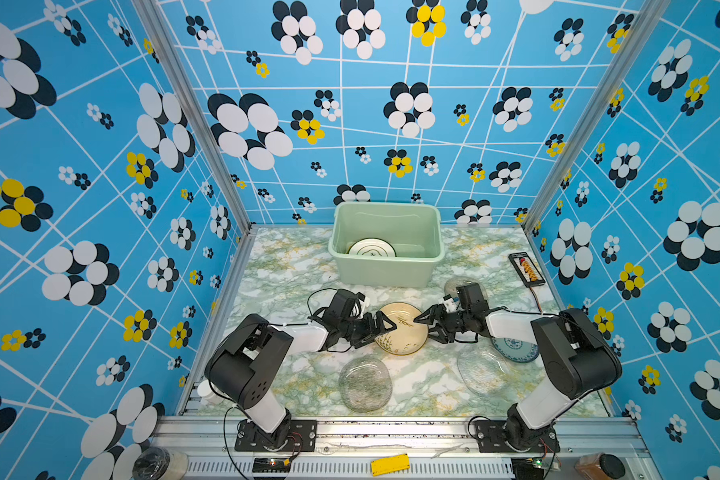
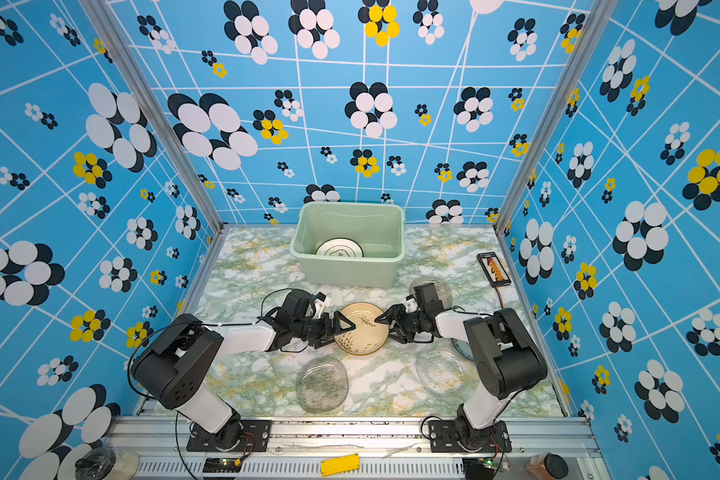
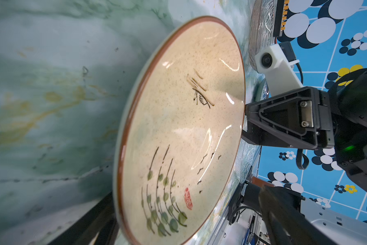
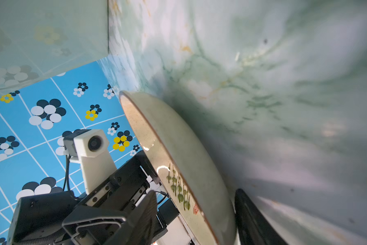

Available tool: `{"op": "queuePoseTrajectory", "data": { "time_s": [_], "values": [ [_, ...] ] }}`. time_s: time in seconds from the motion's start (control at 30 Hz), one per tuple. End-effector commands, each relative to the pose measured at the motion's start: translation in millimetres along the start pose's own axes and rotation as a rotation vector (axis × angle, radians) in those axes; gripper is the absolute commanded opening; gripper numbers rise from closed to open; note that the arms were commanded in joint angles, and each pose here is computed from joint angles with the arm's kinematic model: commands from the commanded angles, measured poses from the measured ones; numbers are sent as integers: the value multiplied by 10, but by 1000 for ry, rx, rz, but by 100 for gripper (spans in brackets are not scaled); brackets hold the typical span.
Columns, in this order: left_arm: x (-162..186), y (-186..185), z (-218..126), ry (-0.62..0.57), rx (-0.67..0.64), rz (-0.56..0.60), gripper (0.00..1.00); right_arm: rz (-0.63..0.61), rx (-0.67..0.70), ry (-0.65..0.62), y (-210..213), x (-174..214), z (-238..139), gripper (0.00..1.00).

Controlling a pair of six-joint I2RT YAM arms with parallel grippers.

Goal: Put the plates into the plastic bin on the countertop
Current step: 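Tilt the beige plate upright with the right gripper while the left gripper braces its rim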

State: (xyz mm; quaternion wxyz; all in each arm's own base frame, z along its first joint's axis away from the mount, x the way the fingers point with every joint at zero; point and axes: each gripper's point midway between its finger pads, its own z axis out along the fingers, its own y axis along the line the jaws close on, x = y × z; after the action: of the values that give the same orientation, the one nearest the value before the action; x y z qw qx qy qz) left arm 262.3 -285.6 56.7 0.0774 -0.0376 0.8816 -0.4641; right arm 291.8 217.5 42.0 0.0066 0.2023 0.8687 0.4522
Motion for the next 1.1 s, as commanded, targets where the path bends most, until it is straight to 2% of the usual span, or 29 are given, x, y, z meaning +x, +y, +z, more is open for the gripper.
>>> {"op": "queuePoseTrajectory", "data": {
  "time_s": [0.0,0.33,0.77,1.07],
  "values": [
    [14,-43,45,16,9,9,99,-54,-90,-7,225,17,-84,59],
    [58,-59,43,25,5,16,99,-107,-121,-40,401,18,-152,54],
    [80,-66,56,26,-2,22,99,-128,-43,-11,426,82,38,50],
    [83,-83,76,32,-1,30,99,-94,-4,-12,362,58,135,46]
  ]
}}
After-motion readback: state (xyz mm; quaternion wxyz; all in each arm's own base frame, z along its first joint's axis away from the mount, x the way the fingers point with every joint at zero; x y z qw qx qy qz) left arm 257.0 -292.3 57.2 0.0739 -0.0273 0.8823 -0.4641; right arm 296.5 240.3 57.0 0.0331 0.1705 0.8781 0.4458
